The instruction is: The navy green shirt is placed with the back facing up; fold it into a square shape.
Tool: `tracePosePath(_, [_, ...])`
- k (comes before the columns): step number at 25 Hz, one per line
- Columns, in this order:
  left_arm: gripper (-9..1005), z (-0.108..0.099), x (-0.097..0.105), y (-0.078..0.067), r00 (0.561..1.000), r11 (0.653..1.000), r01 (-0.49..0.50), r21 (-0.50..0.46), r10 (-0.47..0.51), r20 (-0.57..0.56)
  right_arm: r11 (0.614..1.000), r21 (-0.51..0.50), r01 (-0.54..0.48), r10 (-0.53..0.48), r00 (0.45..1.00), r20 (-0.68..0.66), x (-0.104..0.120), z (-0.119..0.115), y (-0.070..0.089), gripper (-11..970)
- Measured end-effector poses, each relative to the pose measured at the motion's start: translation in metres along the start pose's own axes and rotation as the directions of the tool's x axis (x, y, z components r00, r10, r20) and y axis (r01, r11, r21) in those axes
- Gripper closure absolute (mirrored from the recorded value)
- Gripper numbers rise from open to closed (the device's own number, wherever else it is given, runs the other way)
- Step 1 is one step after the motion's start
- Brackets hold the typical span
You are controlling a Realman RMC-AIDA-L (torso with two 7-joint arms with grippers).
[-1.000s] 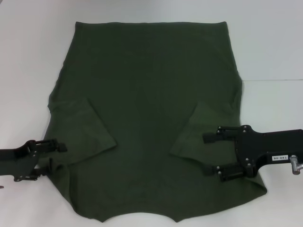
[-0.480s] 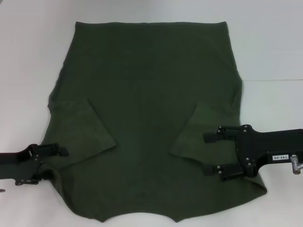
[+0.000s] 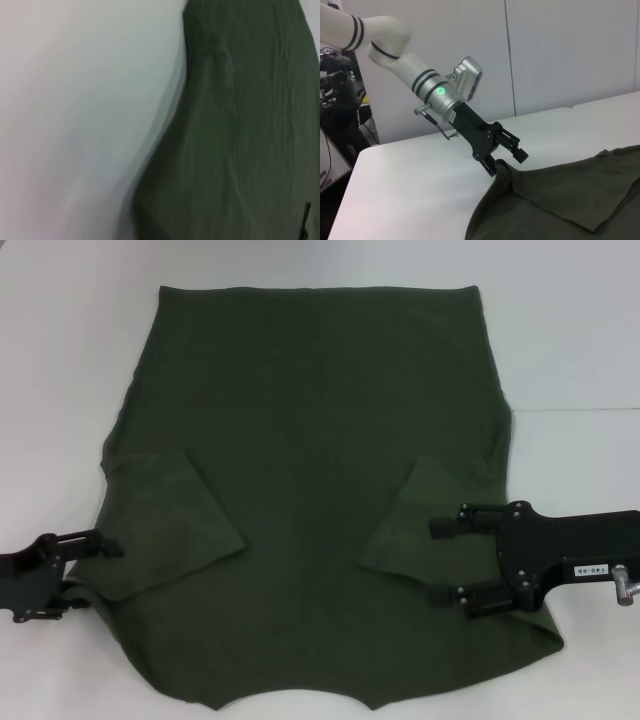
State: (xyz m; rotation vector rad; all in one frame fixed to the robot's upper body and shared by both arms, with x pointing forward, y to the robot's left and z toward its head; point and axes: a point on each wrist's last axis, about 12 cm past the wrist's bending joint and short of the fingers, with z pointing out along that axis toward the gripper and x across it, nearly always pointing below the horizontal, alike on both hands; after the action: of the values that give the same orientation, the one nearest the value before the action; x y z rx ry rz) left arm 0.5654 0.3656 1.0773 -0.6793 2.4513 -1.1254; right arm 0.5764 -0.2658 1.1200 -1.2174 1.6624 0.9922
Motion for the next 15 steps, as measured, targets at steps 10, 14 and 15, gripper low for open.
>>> tracePosePath(10, [91, -0.012, 0.001, 0.011, 0.999, 0.999, 0.041, -0.001, -0.041, 0.018, 1.0, 0.002, -0.002, 0.002, 1.0, 0.0, 0.0, 0.002, 0.0, 34])
tracePosePath(14, [90, -0.013, 0.002, 0.012, 0.999, 0.999, 0.043, -0.007, -0.043, 0.019, 1.0, 0.004, -0.002, 0.002, 1.0, 0.0, 0.0, 0.002, 0.0, 34])
tracePosePath(15, [90, -0.013, 0.002, 0.012, 0.999, 0.999, 0.044, -0.01, -0.044, 0.018, 1.0, 0.004, -0.002, 0.002, 1.0, 0.0, 0.0, 0.002, -0.001, 34])
